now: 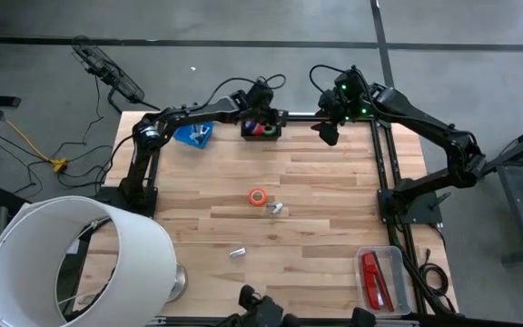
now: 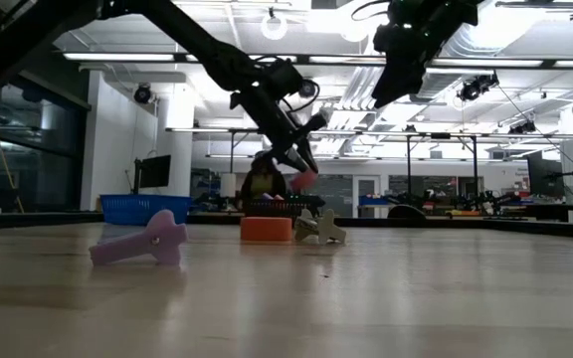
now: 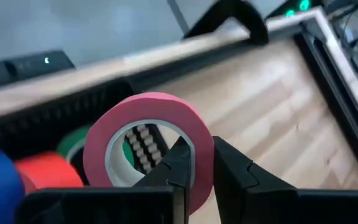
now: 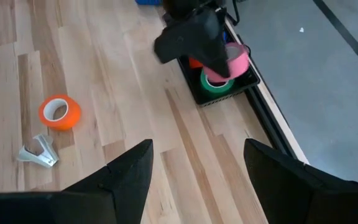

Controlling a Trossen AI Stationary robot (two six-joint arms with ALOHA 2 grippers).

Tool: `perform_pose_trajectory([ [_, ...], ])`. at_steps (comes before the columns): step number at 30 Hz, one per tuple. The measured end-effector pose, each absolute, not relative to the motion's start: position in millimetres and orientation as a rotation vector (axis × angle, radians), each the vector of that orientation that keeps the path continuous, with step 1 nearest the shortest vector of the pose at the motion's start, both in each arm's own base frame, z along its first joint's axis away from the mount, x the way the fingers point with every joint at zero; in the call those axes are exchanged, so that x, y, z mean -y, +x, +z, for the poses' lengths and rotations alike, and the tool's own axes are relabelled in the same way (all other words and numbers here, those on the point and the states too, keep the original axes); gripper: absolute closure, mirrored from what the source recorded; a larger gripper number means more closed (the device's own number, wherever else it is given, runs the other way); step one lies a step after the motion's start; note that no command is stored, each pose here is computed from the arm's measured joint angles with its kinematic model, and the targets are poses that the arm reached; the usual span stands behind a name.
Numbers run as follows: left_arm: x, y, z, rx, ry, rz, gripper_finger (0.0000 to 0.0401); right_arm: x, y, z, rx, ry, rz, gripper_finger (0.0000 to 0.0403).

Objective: Pick and place Stapler, Stapler remover, tape
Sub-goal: Put the pink tape into the black bin

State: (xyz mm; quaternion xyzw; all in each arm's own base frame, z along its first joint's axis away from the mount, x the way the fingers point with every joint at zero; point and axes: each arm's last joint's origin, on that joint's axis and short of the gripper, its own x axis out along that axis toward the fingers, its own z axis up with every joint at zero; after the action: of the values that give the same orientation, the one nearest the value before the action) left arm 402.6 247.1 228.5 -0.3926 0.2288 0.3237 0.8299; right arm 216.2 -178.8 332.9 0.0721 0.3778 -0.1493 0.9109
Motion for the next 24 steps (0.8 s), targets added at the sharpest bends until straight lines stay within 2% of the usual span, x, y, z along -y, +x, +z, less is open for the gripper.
perform_pose_trajectory([
  [13,-258.8,402.7,220.0,-0.458,-0.84,0.695,0.0368,179.4,216.4,333.3,-0.775,0.152,-0.322,0.016],
  [24,-257.3,396.7,210.2,-0.567,-0.798,0.75,0.0368,179.3,216.4,333.2,-0.776,0.153,-0.323,0.016],
])
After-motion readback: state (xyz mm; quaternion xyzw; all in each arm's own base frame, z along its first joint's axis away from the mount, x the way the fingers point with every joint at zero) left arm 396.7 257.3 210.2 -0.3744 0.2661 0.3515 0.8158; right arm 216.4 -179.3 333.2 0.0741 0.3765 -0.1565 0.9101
